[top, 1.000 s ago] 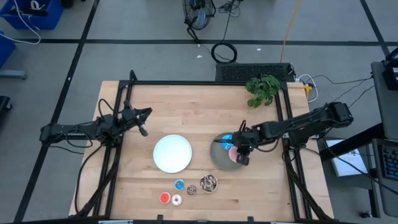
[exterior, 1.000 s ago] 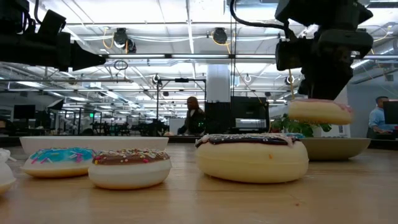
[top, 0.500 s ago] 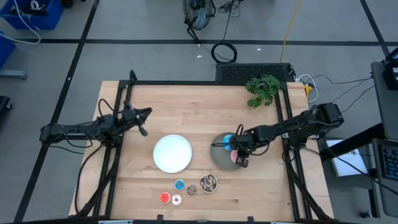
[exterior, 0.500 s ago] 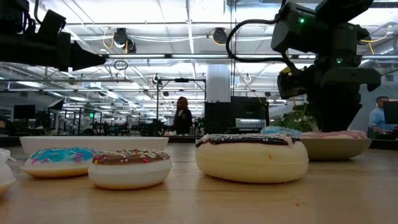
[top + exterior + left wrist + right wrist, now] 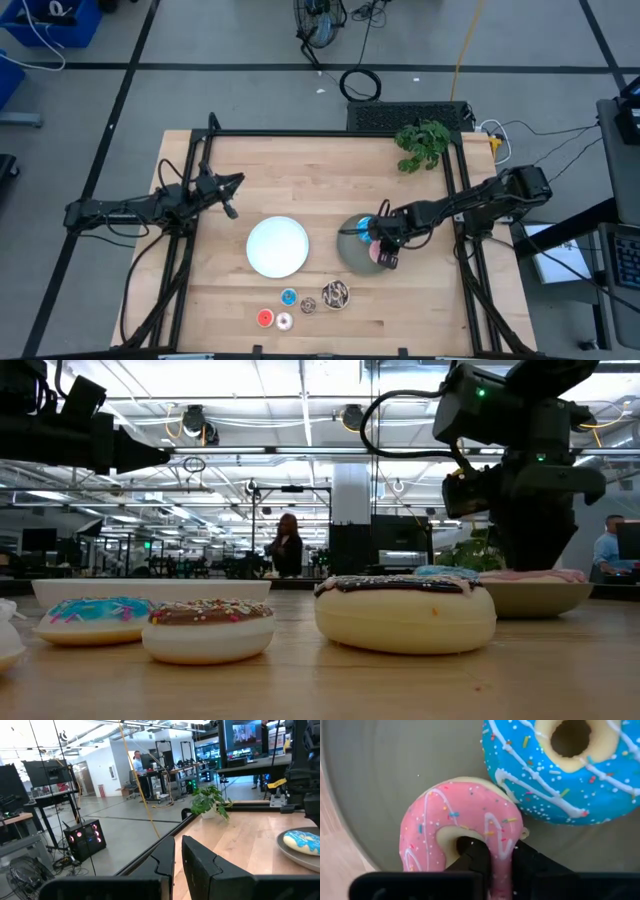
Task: Pick & Place donuts
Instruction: Put the large pink donut on the gray plate
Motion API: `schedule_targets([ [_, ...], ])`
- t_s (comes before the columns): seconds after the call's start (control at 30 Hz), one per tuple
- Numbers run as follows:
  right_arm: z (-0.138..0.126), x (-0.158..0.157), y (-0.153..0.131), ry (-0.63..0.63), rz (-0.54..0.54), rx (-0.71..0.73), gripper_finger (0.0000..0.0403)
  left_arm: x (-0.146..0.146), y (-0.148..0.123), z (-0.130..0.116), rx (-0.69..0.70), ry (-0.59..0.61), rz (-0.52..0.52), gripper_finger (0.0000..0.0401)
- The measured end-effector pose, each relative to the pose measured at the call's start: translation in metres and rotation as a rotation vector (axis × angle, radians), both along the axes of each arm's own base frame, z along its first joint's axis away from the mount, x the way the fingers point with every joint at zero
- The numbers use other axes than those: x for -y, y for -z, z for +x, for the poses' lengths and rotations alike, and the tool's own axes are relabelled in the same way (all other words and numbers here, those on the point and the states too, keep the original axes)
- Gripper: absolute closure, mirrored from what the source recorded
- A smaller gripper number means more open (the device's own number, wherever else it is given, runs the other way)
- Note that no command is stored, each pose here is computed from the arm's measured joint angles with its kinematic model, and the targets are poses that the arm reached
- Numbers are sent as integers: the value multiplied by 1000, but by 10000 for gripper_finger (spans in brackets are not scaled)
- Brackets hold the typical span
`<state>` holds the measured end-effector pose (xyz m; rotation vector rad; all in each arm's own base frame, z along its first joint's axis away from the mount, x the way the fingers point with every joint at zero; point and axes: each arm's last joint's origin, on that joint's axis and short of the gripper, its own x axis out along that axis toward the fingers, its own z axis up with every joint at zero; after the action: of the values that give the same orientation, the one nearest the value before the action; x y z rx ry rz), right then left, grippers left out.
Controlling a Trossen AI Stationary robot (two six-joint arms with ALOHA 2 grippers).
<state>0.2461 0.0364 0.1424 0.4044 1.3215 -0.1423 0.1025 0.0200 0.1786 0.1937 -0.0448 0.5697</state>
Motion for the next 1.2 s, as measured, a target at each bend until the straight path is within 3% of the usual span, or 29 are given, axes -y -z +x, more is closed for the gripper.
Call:
schedule_targets([
  [0.37,8,1,-10,-5,35,13,276,0,0,0,0,1,1,359],
  [0.63,13,1,-20,-23,3,14,270,0,0,0,0,1,1,359],
  [0.87,13,0,-20,-34,39,14,258,0,0,0,0,2,1,359],
  [1.0,11,-2,-20,-40,87,-2,234,0,0,0,0,2,1,359],
  [1.2,9,0,-20,-30,73,-26,182,0,0,0,0,2,1,359],
])
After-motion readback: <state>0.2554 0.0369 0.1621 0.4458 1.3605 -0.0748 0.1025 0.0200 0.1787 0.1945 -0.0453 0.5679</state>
